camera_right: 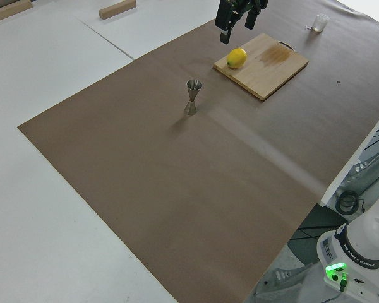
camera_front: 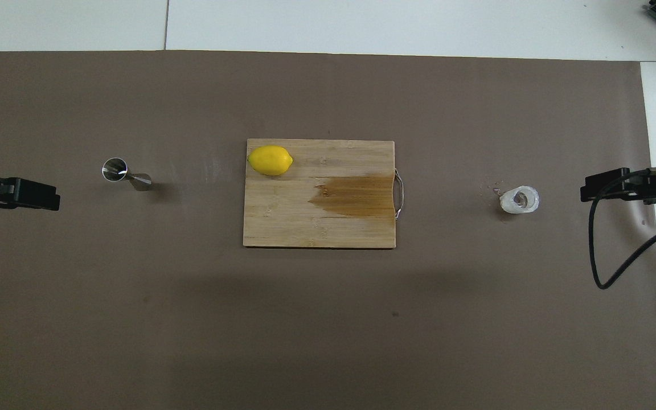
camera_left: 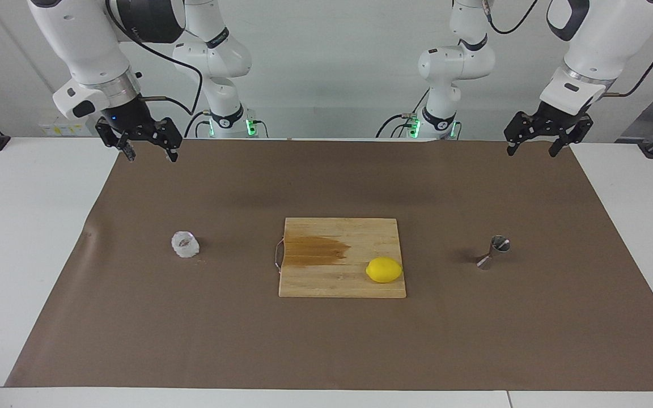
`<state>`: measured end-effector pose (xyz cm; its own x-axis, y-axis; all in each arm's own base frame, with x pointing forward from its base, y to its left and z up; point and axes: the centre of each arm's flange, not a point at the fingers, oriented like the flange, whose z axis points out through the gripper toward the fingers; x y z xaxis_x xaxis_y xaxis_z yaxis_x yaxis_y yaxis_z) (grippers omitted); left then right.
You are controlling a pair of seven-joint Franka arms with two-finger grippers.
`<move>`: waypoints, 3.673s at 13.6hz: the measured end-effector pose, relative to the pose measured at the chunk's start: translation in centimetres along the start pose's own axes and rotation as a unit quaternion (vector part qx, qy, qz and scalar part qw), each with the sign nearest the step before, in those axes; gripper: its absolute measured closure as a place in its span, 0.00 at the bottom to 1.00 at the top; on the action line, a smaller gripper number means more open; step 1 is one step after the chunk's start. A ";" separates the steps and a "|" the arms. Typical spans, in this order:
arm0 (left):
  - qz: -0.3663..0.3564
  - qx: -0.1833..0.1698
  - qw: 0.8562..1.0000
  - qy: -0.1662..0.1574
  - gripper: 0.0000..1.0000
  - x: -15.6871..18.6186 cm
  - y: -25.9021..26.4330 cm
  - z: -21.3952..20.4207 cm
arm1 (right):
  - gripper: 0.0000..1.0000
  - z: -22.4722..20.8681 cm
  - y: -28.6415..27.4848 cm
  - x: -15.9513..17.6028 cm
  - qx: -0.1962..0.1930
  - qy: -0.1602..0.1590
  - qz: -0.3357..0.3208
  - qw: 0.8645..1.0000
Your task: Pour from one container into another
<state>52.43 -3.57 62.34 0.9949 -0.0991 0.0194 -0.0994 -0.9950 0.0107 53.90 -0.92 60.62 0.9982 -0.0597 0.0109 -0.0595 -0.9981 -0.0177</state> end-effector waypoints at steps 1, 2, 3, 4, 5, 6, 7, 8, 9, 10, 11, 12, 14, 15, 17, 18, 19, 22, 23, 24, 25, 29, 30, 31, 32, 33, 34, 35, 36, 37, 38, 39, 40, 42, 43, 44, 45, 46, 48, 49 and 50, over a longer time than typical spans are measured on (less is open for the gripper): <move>0.000 -0.001 1.000 0.000 0.00 0.0 0.0 0.0 | 0.00 0.0 0.0 0.0 0.000 0.000 0.000 1.000; 0.000 -0.001 1.000 0.000 0.00 0.0 0.0 0.0 | 0.00 0.0 0.0 0.0 0.000 0.000 0.000 1.000; 0.001 -0.002 1.000 0.000 0.00 0.0 0.1 0.0 | 0.00 0.0 0.0 0.0 0.000 0.000 0.000 1.000; 0.001 -0.002 1.000 0.000 0.00 0.0 0.2 0.0 | 0.00 0.0 0.0 0.0 0.000 0.000 0.000 1.000; 0.002 -0.002 1.000 -0.001 0.00 0.0 0.3 0.0 | 0.00 0.0 0.0 0.0 0.000 0.000 0.000 1.000; 0.002 -0.002 1.000 -0.001 0.00 0.0 0.3 0.0 | 0.00 0.0 0.0 0.0 0.000 0.000 0.000 1.000; 0.002 -0.002 1.000 -0.001 0.00 0.0 0.3 0.0 | 0.00 0.0 0.0 0.0 0.000 0.000 0.000 1.000; 0.002 -0.002 1.000 -0.001 0.00 0.0 0.3 0.0 | 0.00 0.0 0.0 0.0 0.000 0.000 0.000 1.000; 0.000 -0.002 1.000 -0.002 0.00 0.0 0.3 0.1 | 0.00 0.0 0.0 0.0 0.000 0.000 0.000 1.000; -0.004 -0.002 1.000 -0.004 0.00 -0.1 0.2 0.1 | 0.00 0.0 0.0 0.0 0.000 0.000 0.000 1.000; -0.015 -0.003 1.000 -0.009 0.00 -0.2 0.1 0.3 | 0.00 0.0 0.0 0.0 0.000 0.000 0.000 1.000; -0.039 -0.003 0.999 -0.016 0.00 -0.3 0.0 0.6 | 0.00 0.0 0.0 0.0 0.000 0.000 0.000 1.000; -0.101 -0.009 0.994 -0.028 0.00 -0.5 0.0 1.2 | 0.00 0.0 0.0 0.0 0.000 0.000 0.000 1.000; -0.131 -0.021 0.991 -0.033 0.00 -0.7 0.2 1.6 | 0.00 0.0 0.0 0.0 0.000 0.000 0.000 1.000; -0.199 -0.038 0.978 -0.042 0.00 -1.1 0.0 2.5 | 0.00 0.0 0.0 0.0 0.000 0.000 0.000 1.000; -0.237 -0.040 0.970 -0.044 0.00 -1.4 -0.2 2.9 | 0.00 0.0 0.0 0.0 0.000 0.000 0.000 1.000; -0.275 -0.043 0.960 -0.043 0.00 -1.6 -0.3 3.3 | 0.00 0.0 0.0 0.0 0.000 0.000 0.000 1.000; -0.340 -0.048 0.938 -0.047 0.00 -2.5 0.0 3.9 | 0.00 0.0 0.0 0.0 0.000 0.000 0.000 1.000; -0.349 -0.050 0.934 -0.049 0.00 -2.7 0.1 4.1 | 0.00 0.0 0.0 0.0 0.000 0.000 0.000 1.000; -0.360 -0.056 0.930 -0.053 0.00 -2.9 0.2 4.2 | 0.00 0.0 0.0 0.0 0.000 0.000 0.000 1.000; -0.381 -0.068 0.920 -0.058 0.00 -3.0 0.3 4.3 | 0.00 0.0 0.0 0.0 0.000 0.000 0.000 1.000; -0.521 -0.126 0.841 -0.072 0.00 -2.9 -1.3 4.6 | 0.00 0.0 0.0 0.0 0.000 0.000 0.000 1.000; -0.549 -0.133 0.822 -0.071 0.00 -2.9 -1.6 4.8 | 0.00 0.0 0.0 0.0 0.000 0.000 0.000 1.000; -0.574 -0.137 0.804 -0.068 0.00 -2.8 -1.8 5.1 | 0.00 0.0 0.0 0.0 0.000 0.000 0.000 1.000; -0.605 -0.143 0.781 -0.063 0.00 -2.7 -1.8 5.4 | 0.00 0.0 0.0 0.0 0.000 0.000 0.000 1.000; -0.636 -0.151 0.754 -0.060 0.00 -2.7 -1.9 5.8 | 0.00 0.0 0.0 0.0 0.000 0.000 0.000 1.000; -0.670 -0.161 0.722 -0.056 0.00 -2.5 -2.0 6.3 | 0.00 0.0 0.0 0.0 0.000 0.000 0.000 1.000; -0.700 -0.169 0.692 -0.055 0.00 -2.3 -2.1 6.7 | 0.00 0.0 0.0 0.0 0.000 0.000 0.000 1.000; -0.724 -0.179 0.664 -0.058 0.00 -2.2 -2.2 7.2 | 0.00 0.0 0.0 0.0 0.000 0.000 0.000 1.000; -0.746 -0.190 0.635 -0.063 0.00 -2.1 -2.2 7.7 | 0.00 0.0 0.0 0.0 0.000 0.000 0.000 1.000; -0.766 -0.198 0.608 -0.066 0.00 -2.1 -2.3 8.3 | 0.00 0.0 0.0 0.0 0.000 0.000 0.000 1.000; -0.783 -0.202 0.584 -0.067 0.00 -2.0 -2.5 8.9 | 0.00 0.0 0.0 0.0 0.000 0.000 0.000 1.000; -0.799 -0.205 0.561 -0.068 0.00 -2.1 -2.7 9.7 | 0.00 0.0 0.0 0.0 0.000 0.000 0.000 1.000; -0.823 -0.217 0.519 -0.072 0.00 -2.1 -3.1 10.9 | 0.00 0.0 0.0 0.0 0.000 0.000 0.000 1.000; -0.834 -0.225 0.498 -0.075 0.00 -2.2 -3.3 11.4 | 0.00 0.0 0.0 0.0 0.000 0.000 0.000 1.000; -0.845 -0.234 0.474 -0.080 0.00 -2.4 -3.9 12.0 | 0.00 0.0 0.0 0.0 0.000 0.000 0.000 1.000; -0.853 -0.243 0.454 -0.085 0.00 -2.5 -4.3 12.6 | 0.00 0.0 0.0 0.0 0.000 0.000 0.000 1.000; -0.860 -0.253 0.435 -0.090 0.00 -2.7 -4.8 13.1 | 0.00 0.0 0.0 0.0 0.000 0.000 0.000 1.000; -0.871 -0.273 0.397 -0.100 0.00 -3.0 -5.2 14.5 | 0.00 0.0 0.0 0.0 0.000 0.000 0.000 1.000; -0.875 -0.280 0.379 -0.107 0.00 -3.2 -5.4 15.2 | 0.00 0.0 0.0 0.0 0.000 0.000 0.000 1.000; -0.880 -0.287 0.361 -0.115 0.00 -3.4 -5.5 15.9 | 0.00 0.0 0.0 0.0 0.000 0.000 0.000 1.000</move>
<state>49.85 2.05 46.28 -0.5039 0.6163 -0.6052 0.7689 0.6393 0.0108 53.90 -0.92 60.62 0.9982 -0.0597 0.0109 -0.0595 -0.9981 -0.0177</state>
